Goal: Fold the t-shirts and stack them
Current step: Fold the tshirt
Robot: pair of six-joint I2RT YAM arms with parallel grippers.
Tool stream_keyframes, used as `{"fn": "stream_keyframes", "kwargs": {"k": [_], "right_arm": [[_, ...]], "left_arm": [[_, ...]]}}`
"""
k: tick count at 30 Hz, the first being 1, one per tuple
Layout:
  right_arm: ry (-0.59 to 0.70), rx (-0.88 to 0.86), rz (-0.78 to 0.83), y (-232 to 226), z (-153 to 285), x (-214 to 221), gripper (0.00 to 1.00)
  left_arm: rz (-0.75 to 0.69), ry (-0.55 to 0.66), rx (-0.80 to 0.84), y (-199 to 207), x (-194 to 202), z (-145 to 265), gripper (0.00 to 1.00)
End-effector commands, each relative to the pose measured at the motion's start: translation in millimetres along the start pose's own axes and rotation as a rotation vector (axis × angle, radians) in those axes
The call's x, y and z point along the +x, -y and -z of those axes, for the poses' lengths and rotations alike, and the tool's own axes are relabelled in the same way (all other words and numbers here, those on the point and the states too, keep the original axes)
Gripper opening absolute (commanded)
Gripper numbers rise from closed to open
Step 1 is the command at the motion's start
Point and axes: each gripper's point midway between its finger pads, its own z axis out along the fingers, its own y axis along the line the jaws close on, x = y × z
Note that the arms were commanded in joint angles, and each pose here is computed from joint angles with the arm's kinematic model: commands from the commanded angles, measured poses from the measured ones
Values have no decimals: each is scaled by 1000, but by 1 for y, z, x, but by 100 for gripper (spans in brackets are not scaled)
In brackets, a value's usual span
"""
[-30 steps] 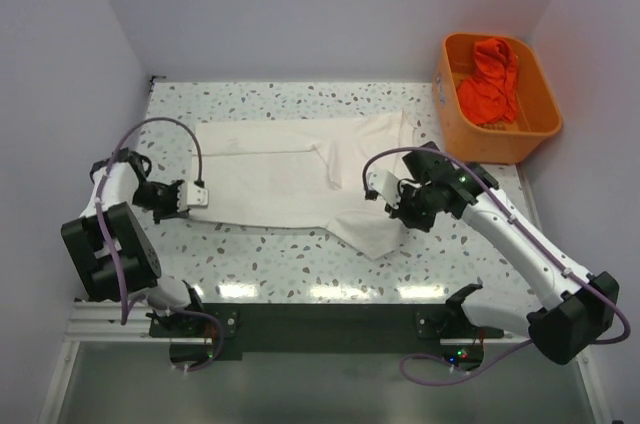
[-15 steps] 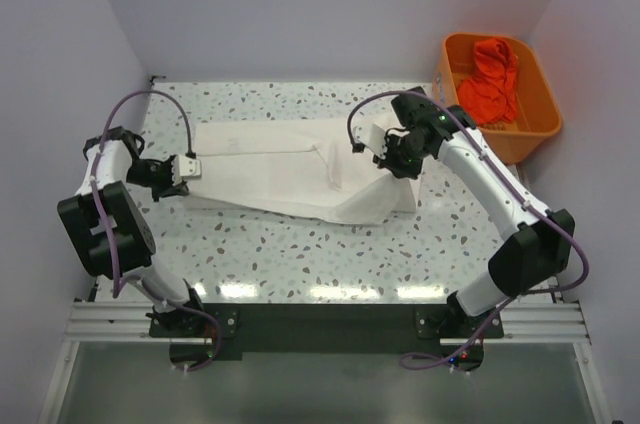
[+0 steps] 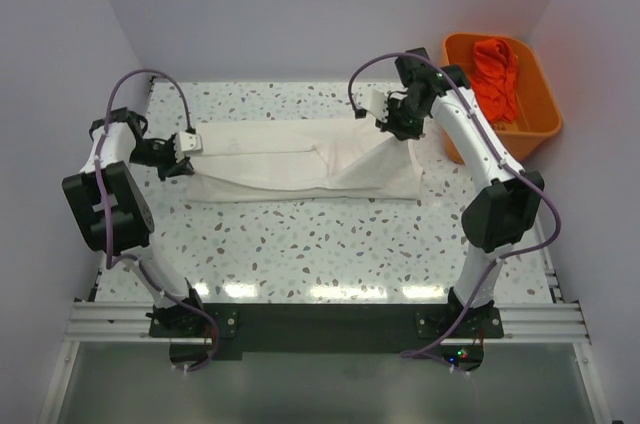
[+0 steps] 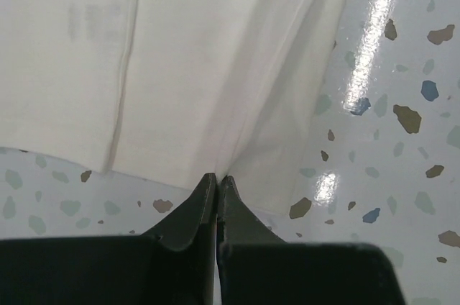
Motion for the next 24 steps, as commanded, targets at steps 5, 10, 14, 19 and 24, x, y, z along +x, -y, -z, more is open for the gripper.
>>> {"fn": "stream_keyframes", "kwargs": {"k": [5,10,14,19,24], "right_arm": [[14,5,58,24,7,-2,0],[20,16,70,36,2,-2,0],[20,23,72,45,-3,1,0],[14,29,69,54,-10,6,0],[20,35,68,61,-15,6,0]], "left_arm": [[-15,79,-56,-33,-20,3,0],[4,98,-56,-43,-21,3,0],[4,104,-61,-48,-22,2,0],[5,104,-59,-53,-20,0,0],[6,107,-57,-57,-21,-5,0]]}}
